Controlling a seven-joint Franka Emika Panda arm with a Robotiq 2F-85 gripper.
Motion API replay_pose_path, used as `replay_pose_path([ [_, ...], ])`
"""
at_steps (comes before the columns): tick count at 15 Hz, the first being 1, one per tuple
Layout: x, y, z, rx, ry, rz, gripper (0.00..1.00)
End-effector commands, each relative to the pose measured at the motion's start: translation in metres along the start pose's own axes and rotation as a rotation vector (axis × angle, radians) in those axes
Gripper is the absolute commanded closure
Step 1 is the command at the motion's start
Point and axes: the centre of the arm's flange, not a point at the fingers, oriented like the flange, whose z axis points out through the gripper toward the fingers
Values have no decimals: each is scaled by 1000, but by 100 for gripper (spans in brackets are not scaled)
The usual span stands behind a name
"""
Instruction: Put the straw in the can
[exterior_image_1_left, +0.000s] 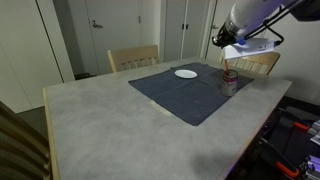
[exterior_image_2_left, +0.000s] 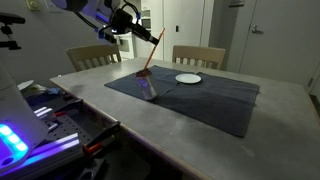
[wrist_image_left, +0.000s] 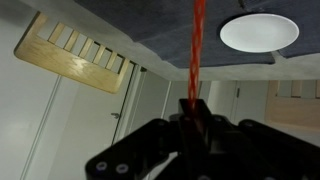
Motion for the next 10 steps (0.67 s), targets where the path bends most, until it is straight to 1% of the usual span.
replay_pose_path([
  [1, -1, 2, 8, -42, 11, 14, 98],
  [6, 8, 12, 20, -88, 22, 33, 98],
  [10, 10, 14, 26, -106, 16, 43, 98],
])
